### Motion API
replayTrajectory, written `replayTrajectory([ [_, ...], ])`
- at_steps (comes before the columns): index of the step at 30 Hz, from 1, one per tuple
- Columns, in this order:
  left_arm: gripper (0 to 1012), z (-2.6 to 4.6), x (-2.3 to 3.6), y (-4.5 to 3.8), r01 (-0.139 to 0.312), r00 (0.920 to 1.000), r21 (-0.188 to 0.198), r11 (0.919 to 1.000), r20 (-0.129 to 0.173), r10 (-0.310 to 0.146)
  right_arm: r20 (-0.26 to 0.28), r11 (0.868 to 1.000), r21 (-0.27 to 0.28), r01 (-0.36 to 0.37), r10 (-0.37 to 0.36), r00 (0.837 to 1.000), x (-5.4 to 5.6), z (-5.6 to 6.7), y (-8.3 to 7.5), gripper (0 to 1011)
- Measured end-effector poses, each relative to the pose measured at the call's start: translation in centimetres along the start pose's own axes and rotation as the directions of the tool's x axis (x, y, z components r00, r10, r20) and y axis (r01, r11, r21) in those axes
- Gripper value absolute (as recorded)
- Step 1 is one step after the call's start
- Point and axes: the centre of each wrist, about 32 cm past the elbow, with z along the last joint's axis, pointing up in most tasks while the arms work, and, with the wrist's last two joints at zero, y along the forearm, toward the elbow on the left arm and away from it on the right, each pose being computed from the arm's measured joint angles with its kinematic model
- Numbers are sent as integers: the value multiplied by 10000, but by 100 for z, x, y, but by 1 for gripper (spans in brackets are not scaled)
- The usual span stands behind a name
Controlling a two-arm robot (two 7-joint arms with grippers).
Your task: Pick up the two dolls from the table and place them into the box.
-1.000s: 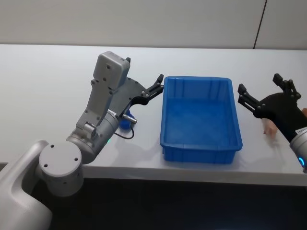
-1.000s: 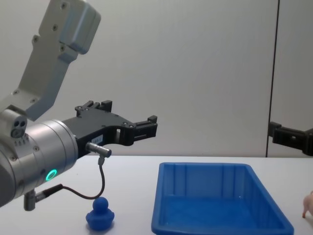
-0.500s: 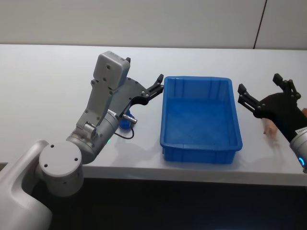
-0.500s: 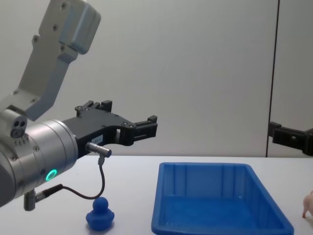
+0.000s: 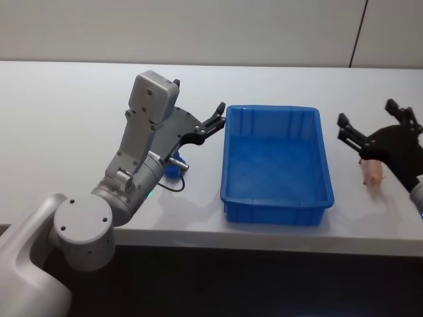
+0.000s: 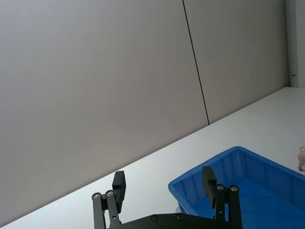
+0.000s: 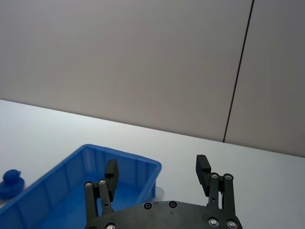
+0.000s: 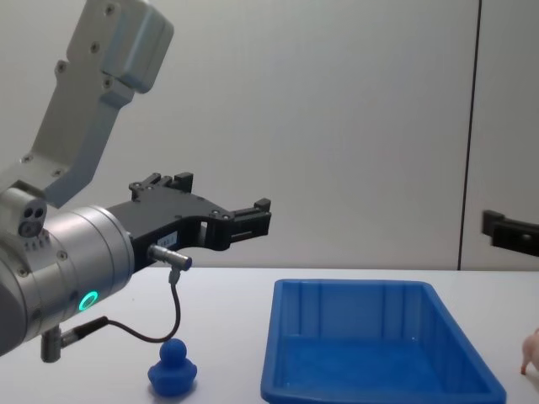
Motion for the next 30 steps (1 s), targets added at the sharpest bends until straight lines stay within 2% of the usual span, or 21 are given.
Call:
replayTrajectory([
  [5, 1001, 0, 0, 0, 0, 10000, 0, 10000, 0, 0, 102, 9997, -162, 202, -200, 9997, 148, -29, -13, 1001],
  [8, 1001, 0, 0, 0, 0, 10000, 1, 10000, 1, 0, 214, 9981, -428, 440, -431, 9988, 286, -64, -38, 1001],
  [14, 1001, 0, 0, 0, 0, 10000, 1, 10000, 0, 0, 358, 9933, -856, 780, -751, 9965, 462, -101, -81, 1001],
  [22, 1001, 0, 0, 0, 0, 10000, 0, 10000, -1, 0, 560, 9775, -1659, 1302, -1225, 9909, 697, -164, -178, 1000],
  [30, 1001, 0, 0, 0, 0, 10000, 0, 10000, -1, 0, 619, 9576, -2382, 1622, -1517, 9865, 835, -227, -248, 1001],
])
